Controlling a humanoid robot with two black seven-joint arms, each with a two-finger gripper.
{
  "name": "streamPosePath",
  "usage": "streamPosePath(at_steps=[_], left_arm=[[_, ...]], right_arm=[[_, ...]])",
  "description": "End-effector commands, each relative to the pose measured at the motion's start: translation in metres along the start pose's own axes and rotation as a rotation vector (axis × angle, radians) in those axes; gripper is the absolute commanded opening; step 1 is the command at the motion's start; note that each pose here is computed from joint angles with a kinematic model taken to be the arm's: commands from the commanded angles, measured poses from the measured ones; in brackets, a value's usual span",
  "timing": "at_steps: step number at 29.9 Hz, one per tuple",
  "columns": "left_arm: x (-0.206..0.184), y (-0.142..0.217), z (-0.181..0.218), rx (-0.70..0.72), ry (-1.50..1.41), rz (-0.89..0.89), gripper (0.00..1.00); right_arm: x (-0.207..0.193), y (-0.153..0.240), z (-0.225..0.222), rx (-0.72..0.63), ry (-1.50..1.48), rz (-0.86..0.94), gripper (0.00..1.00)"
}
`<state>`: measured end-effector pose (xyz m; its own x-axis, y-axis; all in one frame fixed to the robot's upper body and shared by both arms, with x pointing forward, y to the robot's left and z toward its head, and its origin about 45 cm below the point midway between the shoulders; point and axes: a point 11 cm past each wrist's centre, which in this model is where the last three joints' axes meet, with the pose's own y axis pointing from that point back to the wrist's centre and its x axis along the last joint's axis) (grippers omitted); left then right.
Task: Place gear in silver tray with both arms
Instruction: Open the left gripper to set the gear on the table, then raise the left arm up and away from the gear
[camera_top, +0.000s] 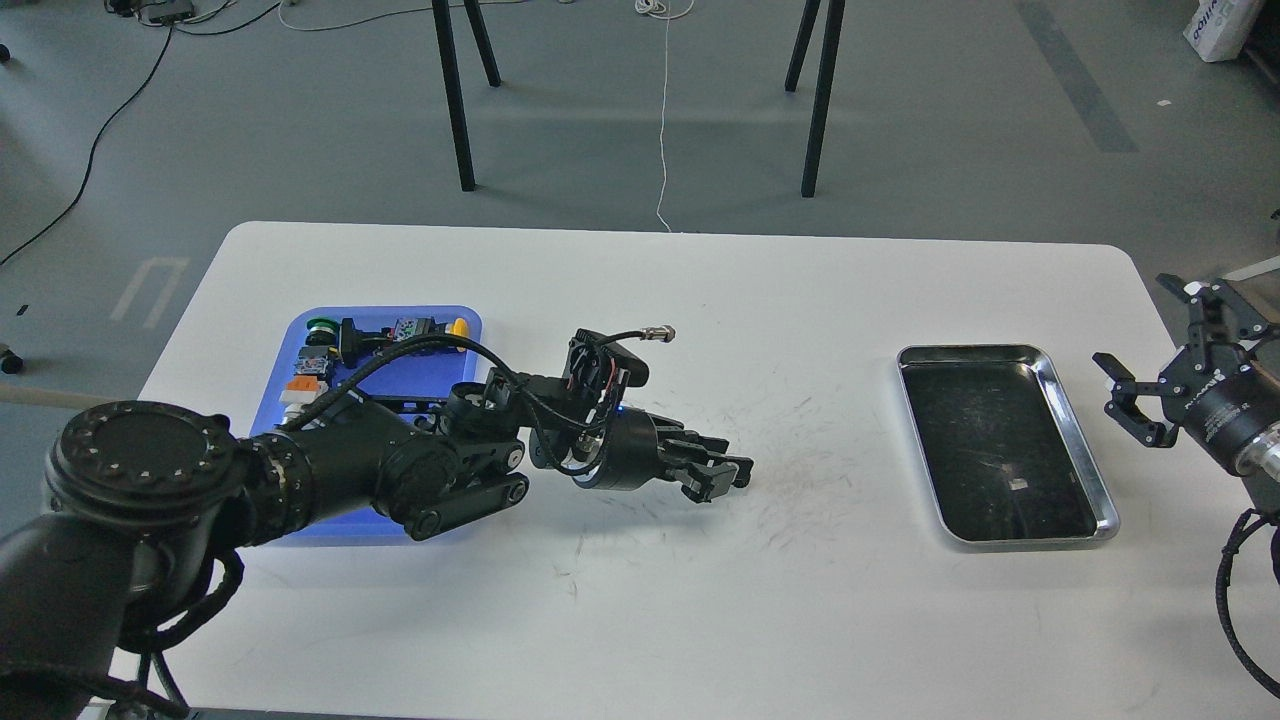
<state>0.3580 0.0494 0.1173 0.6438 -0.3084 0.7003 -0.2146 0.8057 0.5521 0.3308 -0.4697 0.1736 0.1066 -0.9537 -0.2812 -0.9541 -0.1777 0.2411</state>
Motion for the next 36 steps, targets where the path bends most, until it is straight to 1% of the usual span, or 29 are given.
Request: streamPosePath(at_steps=[1,5,11,17,22,24,26,29,32,36], left_arm=[[0.022,0.002,0.003,-0.009,0.044,0.034,0.61],[0.053,0.006,0.008,-0.033,0.139,0.127,0.72],[0.118,0.019,0.024,-0.117,0.314,0.296,0.86],[0.165,0.05,0.022,-0.173,0.408,0.379,0.88],[0.2,0.077,0.02,-0.254,0.525,0.535,0.98],[0.214,0.088,0.017,-0.293,0.593,0.617,0.99],[0.218,0.096,0.011,-0.301,0.634,0.66,0.99],[0.221,0.113,-0.007,-0.274,0.668,0.735,1.0],[0.223,0.128,-0.022,-0.263,0.724,0.816,1.0],[0.205,0.141,-0.047,-0.25,0.839,0.889,1.0]], right_arm=[[-0.003,-0.001,0.002,-0.018,0.049,-0.021,0.99],[-0.007,-0.002,0.0,-0.025,0.096,-0.047,0.99],[-0.019,-0.005,-0.014,0.003,0.226,-0.126,0.99],[-0.05,-0.007,-0.034,-0.007,0.399,-0.273,0.99],[-0.062,-0.011,-0.049,-0.01,0.504,-0.341,0.99],[-0.066,-0.011,-0.049,-0.009,0.506,-0.355,0.99],[-0.066,-0.01,-0.047,-0.019,0.519,-0.36,0.99],[-0.07,-0.009,-0.04,-0.048,0.58,-0.392,0.99],[-0.082,-0.008,-0.033,-0.075,0.667,-0.459,0.99],[-0.104,-0.007,-0.026,-0.09,0.763,-0.557,0.99]])
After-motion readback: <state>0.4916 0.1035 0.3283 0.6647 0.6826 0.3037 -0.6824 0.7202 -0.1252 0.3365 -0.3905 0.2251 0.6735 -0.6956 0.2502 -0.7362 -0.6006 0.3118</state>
